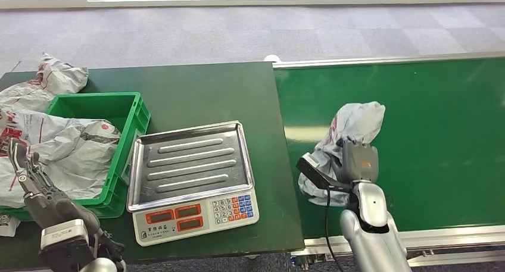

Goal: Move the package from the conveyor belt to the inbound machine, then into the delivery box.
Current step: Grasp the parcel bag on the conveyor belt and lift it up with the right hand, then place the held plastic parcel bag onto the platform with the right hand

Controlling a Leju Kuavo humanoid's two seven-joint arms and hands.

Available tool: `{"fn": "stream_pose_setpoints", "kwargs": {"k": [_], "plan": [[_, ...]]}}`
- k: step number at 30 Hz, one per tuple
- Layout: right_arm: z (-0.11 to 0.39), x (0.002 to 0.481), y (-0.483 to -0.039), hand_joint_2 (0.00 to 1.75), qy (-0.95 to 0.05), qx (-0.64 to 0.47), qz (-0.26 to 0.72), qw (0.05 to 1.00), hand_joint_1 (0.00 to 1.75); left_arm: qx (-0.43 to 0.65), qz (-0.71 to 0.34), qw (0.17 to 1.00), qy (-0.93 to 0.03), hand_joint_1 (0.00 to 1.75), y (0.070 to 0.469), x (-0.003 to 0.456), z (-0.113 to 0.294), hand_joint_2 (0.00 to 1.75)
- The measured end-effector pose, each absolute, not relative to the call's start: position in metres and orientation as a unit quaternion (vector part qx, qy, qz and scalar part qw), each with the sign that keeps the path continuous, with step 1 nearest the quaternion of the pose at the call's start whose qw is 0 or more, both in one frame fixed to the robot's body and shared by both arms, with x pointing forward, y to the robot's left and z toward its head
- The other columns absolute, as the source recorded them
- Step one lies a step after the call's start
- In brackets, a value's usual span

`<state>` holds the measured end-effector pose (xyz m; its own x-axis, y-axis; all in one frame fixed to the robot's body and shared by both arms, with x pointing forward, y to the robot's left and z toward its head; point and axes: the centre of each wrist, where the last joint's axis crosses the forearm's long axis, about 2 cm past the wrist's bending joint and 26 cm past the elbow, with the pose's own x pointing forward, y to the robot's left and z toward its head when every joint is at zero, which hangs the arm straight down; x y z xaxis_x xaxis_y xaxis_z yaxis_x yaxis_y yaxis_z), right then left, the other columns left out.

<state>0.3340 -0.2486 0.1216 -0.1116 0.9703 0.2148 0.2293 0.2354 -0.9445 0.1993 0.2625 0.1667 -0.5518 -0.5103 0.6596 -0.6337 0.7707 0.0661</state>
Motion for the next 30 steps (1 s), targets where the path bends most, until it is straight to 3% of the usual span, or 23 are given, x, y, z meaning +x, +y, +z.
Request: {"fn": "stream_pose_setpoints", "kwargs": {"k": [5, 12, 21, 30], "plan": [[0.199, 0.351, -0.203, 1.75, -0.702, -0.482, 0.375, 0.366, 1.75, 0.322, 0.093, 0.346, -0.876, 0.0, 0.261, 0.198, 0.164, 0.0], [0.24, 0.35, -0.164, 1.75, -0.778, -0.416, 0.37, 0.293, 1.75, 0.319, 0.092, 0.351, -0.876, 0.0, 0.261, 0.198, 0.164, 0.0], [0.242, 0.342, -0.094, 1.75, -0.836, -0.236, 0.417, 0.268, 1.75, 0.311, 0.103, 0.345, -0.879, 0.0, 0.26, 0.199, 0.163, 0.0], [0.223, 0.337, -0.065, 1.75, -0.851, -0.114, 0.433, 0.273, 1.75, 0.304, 0.121, 0.339, -0.882, 0.0, 0.26, 0.204, 0.163, 0.0]]}}
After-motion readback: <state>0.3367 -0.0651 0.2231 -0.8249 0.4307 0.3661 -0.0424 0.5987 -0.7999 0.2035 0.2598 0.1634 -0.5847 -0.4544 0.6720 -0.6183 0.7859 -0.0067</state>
